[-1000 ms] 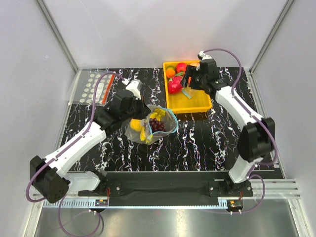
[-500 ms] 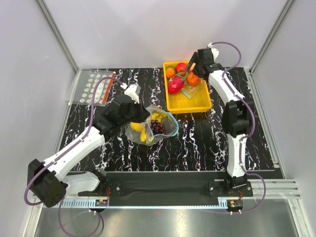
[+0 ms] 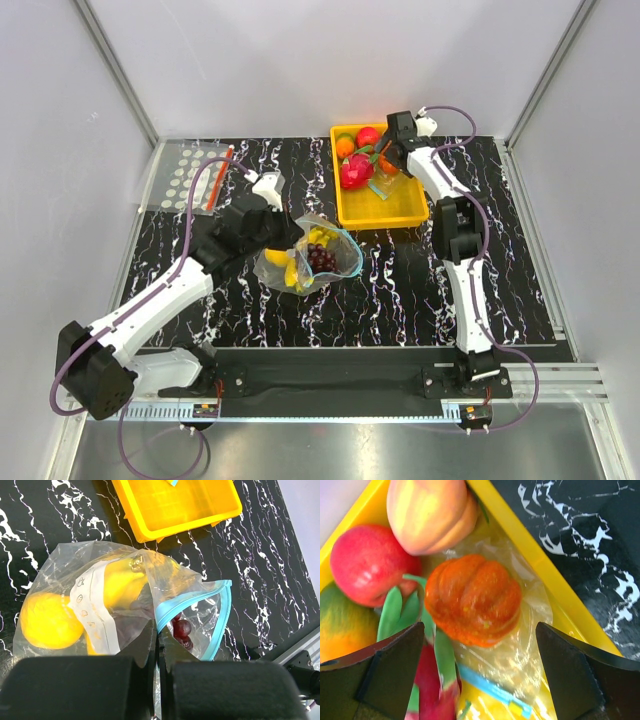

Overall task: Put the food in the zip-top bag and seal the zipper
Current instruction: Pick up the fake fruit from the bin.

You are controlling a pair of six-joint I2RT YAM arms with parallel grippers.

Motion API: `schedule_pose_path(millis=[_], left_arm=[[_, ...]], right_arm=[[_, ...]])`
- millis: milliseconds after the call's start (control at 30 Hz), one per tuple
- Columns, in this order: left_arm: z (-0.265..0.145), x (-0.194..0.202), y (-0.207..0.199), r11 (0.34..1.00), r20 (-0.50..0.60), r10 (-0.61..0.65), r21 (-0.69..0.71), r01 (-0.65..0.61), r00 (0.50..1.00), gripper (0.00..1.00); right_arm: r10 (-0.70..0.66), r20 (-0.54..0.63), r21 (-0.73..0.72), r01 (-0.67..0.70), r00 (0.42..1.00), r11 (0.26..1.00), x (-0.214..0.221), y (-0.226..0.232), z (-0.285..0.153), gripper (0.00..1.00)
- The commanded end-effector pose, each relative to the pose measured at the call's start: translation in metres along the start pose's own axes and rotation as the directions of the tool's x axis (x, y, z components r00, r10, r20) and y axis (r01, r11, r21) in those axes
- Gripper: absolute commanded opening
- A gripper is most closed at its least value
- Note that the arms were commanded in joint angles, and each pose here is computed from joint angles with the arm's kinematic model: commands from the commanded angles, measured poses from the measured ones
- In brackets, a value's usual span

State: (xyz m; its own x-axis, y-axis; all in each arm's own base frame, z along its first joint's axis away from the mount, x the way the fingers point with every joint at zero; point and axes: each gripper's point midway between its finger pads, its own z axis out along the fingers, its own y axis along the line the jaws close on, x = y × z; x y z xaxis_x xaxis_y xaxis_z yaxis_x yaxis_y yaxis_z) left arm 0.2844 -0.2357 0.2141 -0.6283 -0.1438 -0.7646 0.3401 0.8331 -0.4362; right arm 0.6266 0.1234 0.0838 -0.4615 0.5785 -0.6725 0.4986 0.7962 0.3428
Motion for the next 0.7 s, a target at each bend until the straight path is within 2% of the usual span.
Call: schedule_pose_path(millis=[0, 200, 267, 433, 500, 600, 667], left_arm=[[-0.005, -0.019, -0.005, 1.000, 0.080, -0.005, 0.019, 0.003, 0.997, 0.00], [-0.008, -0.019, 0.000, 1.000, 0.094, -0.001, -0.007, 0.002, 0.996, 0.00], [-0.008, -0.019, 0.002, 1.000, 0.093, -0.003, -0.014, 0.005, 0.996, 0.00], [-0.008, -0.017, 0.003, 1.000, 0.088, -0.004, -0.015, 0.006, 0.996, 0.00], [-0.007, -0.016, 0.002, 1.000, 0.083, -0.006, -0.013, 0.007, 0.997, 0.00], [-0.006, -0.015, 0.003, 1.000, 0.081, -0.008, -0.014, 0.009, 0.997, 0.00], [-0.007, -0.015, 0.003, 1.000, 0.081, -0.005, -0.015, 0.006, 0.997, 0.00]], right_arm=[[0.070, 0.117, 0.002, -0.071, 0.991, 0.997, -0.032, 0.015, 0.002, 1.00], [0.080, 0.127, -0.006, -0.080, 0.989, 0.997, -0.029, 0.017, 0.023, 1.00], [0.076, 0.127, -0.008, -0.076, 0.989, 0.997, -0.026, 0.018, 0.023, 0.96], [0.078, 0.112, -0.002, -0.079, 0.991, 0.997, -0.021, 0.013, 0.026, 0.99], [0.069, 0.110, -0.005, -0.069, 0.992, 0.998, -0.023, 0.013, 0.027, 0.91], [0.051, 0.102, -0.020, -0.049, 0.994, 0.999, -0.020, 0.014, 0.027, 0.70], [0.061, 0.134, -0.054, -0.055, 0.989, 0.997, -0.032, 0.020, 0.016, 0.63]])
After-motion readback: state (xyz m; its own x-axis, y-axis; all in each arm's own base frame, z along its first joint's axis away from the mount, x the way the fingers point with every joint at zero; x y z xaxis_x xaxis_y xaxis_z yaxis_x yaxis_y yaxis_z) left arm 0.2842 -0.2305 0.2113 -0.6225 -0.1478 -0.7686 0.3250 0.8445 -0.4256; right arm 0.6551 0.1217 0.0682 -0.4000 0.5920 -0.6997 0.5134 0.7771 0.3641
